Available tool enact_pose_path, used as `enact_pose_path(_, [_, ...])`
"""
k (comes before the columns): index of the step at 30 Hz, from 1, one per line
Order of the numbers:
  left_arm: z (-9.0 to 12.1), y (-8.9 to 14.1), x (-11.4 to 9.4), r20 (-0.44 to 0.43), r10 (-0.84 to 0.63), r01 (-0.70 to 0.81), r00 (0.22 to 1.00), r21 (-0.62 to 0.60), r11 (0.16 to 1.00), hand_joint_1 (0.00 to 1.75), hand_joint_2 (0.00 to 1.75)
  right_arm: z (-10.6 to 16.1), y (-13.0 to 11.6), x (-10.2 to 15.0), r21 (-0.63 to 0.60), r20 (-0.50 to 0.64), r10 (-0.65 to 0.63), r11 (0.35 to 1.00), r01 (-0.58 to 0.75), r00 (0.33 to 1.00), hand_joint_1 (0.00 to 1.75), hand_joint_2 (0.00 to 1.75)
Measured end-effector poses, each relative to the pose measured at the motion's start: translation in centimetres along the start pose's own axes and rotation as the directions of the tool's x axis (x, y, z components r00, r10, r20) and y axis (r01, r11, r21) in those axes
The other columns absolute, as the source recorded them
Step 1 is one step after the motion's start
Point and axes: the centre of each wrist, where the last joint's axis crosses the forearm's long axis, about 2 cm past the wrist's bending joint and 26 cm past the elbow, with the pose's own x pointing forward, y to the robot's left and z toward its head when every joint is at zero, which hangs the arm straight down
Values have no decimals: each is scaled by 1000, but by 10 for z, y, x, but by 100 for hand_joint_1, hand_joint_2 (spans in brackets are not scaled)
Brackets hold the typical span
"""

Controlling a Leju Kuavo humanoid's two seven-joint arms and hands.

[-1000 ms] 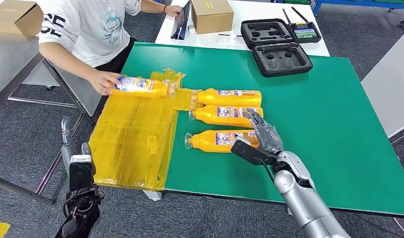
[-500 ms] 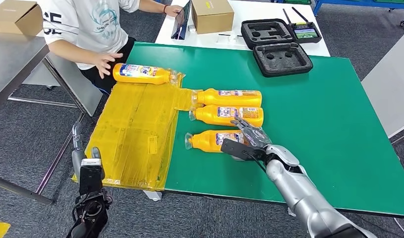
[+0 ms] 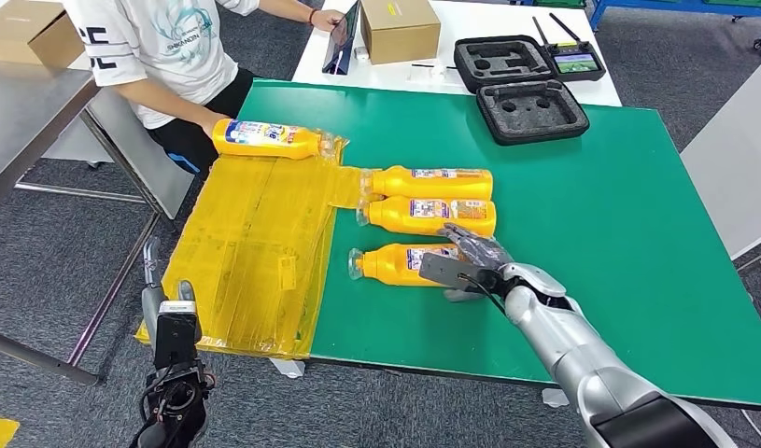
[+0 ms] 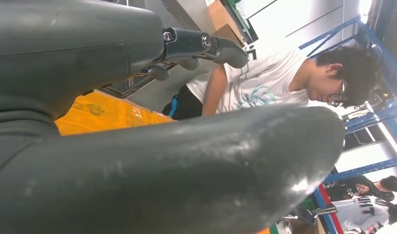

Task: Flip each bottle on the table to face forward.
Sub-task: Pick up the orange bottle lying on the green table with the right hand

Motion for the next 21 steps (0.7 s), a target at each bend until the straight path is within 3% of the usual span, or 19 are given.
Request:
enact_pose_path(1, [0,0,0,-3,1,-1,1000,1,1000,0,0,0,-1,-1,8,0,-4,1000,4,1000,19,175])
enact_pose_path(4, [1,0,-1,-9,3,-3,1000,4,1000,0,0,-1,-3,-2,36,0,-11,999,11,1000,139,175])
enact_pose_path(5, [1,0,-1,-9,3,-3,1000,4,1000,0,0,-1,-4,-2,45,-1,-14,999,14,1000,168,175])
enact_pose_path(21, [2,0,-1,-17,6,-6,1000,10,1000,0,0,-1,-2,-4,63,33,-26,998,24,999,175,175])
